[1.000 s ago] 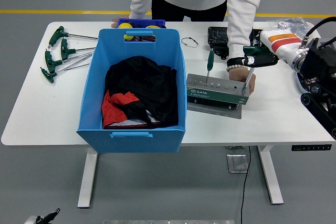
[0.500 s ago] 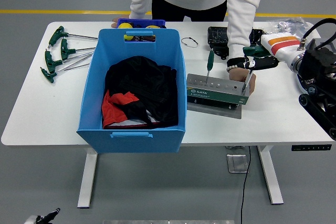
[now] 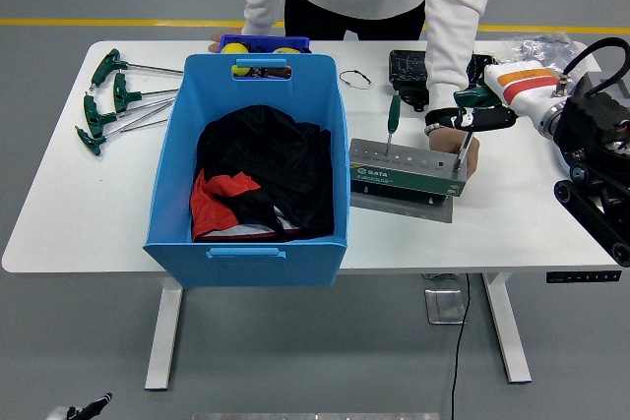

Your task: Lift tool from toolbox,place it in box,lift tool from toolbox,place it in box

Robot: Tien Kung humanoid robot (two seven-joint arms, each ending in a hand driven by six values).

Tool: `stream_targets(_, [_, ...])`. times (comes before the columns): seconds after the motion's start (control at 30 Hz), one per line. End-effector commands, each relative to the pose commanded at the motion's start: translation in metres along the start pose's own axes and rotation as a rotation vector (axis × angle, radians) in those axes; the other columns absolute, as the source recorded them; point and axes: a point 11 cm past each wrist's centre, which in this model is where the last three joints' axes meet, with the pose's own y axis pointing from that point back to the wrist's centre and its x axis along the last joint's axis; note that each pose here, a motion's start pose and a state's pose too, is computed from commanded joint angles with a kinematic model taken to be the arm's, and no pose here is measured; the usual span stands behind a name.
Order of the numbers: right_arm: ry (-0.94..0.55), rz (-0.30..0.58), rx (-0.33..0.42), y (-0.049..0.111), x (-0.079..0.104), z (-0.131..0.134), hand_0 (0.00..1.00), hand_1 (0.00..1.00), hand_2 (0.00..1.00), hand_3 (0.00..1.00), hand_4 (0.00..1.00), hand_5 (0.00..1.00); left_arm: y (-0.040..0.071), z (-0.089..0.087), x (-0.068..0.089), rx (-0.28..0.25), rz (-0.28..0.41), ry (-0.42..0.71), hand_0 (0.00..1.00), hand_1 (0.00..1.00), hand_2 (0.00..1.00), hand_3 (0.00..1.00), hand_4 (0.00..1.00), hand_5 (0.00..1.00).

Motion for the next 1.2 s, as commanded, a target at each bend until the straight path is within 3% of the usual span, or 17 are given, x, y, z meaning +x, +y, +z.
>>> stream_targets(0.4, [-0.030, 0.073, 0.007, -0.001, 0.002, 0.001, 0.071, 0.037, 0.075, 0.081, 0.998, 0.881, 0.000, 0.002, 0.001, -0.005, 0.001, -0.002, 0.708, 0.723, 0.738, 0.736, 0.745, 0.693])
stream_targets(0.43, [-0.030, 0.077, 0.008, -0.001, 0.002, 0.001, 0.031, 0.002, 0.027, 0.035, 0.998, 0.791, 0.000, 0.003, 0.001, -0.005, 0.001, -0.002, 0.708, 0.723, 0.738, 0.736, 0.745, 0.693])
stream_targets(0.57, [-0.039, 0.121, 0.035, -0.001, 0.003, 0.001, 0.031, 0.002, 0.027, 0.035, 0.998, 0.791, 0.000, 0.004, 0.002, -0.008, 0.002, 0.000, 0.708, 0.723, 0.738, 0.736, 0.745, 0.693])
stream_targets(0.6, [-0.039, 0.132, 0.041, 0.000, 0.003, 0.001, 0.002, 0.002, 0.002, 0.002, 0.998, 0.642, 0.000, 0.004, 0.002, -0.008, 0.002, 0.000, 0.708, 0.722, 0.739, 0.736, 0.745, 0.693])
stream_targets(0.77, [-0.032, 0.175, 0.063, 0.001, 0.006, 0.000, 0.002, 0.002, 0.002, 0.002, 0.998, 0.642, 0.000, 0.005, 0.002, -0.009, 0.002, 0.000, 0.708, 0.722, 0.739, 0.736, 0.745, 0.693])
stream_targets(0.8, [-0.031, 0.182, 0.067, 0.002, 0.007, 0.000, 0.002, 0.002, 0.002, 0.002, 0.994, 0.569, 0.000, 0.004, 0.002, -0.009, 0.002, 0.000, 0.708, 0.721, 0.739, 0.734, 0.745, 0.691])
stream_targets(1.2, [-0.024, 0.236, 0.088, 0.003, 0.021, 0.000, 0.002, 0.002, 0.002, 0.002, 0.939, 0.566, 0.000, 0.004, 0.003, -0.007, 0.003, 0.001, 0.708, 0.718, 0.736, 0.733, 0.745, 0.692])
